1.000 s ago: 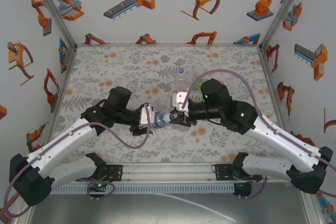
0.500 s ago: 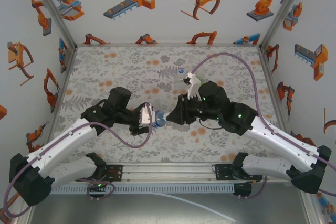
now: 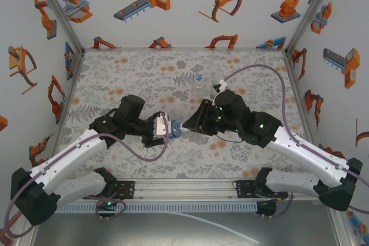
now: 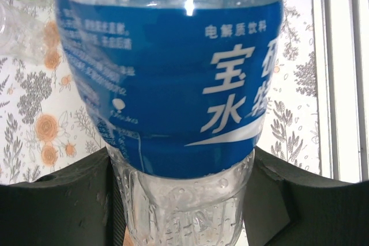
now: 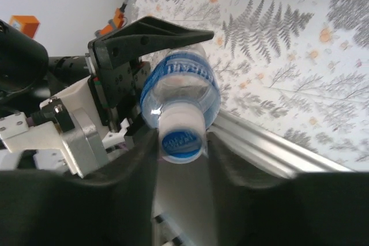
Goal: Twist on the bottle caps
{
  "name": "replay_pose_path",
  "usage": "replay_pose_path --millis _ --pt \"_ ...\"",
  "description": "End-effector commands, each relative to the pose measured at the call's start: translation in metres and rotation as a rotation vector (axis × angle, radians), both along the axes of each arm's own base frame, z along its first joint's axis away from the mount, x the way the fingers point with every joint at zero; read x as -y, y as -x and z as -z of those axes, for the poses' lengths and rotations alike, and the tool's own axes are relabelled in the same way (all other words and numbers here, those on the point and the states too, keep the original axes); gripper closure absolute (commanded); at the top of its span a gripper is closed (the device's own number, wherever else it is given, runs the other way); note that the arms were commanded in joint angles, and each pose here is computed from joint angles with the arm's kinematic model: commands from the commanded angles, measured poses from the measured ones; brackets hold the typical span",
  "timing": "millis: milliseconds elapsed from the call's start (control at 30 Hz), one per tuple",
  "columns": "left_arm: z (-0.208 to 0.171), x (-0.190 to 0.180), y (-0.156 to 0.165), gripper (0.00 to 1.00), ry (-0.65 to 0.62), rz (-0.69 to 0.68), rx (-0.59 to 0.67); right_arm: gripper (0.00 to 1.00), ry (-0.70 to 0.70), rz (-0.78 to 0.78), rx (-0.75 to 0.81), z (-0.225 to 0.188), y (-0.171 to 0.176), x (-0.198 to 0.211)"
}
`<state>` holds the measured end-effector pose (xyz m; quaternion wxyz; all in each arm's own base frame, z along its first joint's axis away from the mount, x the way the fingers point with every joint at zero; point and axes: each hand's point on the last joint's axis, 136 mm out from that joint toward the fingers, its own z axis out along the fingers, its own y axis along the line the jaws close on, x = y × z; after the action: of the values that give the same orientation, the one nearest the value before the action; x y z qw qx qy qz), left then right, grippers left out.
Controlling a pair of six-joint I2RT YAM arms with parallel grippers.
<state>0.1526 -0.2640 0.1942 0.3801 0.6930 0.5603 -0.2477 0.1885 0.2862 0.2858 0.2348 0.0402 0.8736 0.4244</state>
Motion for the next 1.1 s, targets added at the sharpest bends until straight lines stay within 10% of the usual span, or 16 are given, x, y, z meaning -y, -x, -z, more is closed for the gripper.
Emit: replay_pose_path --millis 0,533,1067 --pt "-0.019 0.007 0.010 1.00 0.056 0.072 0.017 0.51 0.077 0.026 0.257 -0.043 -0.023 0.015" --pt "-0.021 0.009 0.019 1.00 0.066 0.108 0.009 0.51 0.158 -0.936 1.284 -0.086 0.071 -0.024" --pt "-0.024 0.009 0.029 1.00 0.088 0.155 0.003 0.55 0.157 -1.061 1.286 -0.043 0.084 -0.026"
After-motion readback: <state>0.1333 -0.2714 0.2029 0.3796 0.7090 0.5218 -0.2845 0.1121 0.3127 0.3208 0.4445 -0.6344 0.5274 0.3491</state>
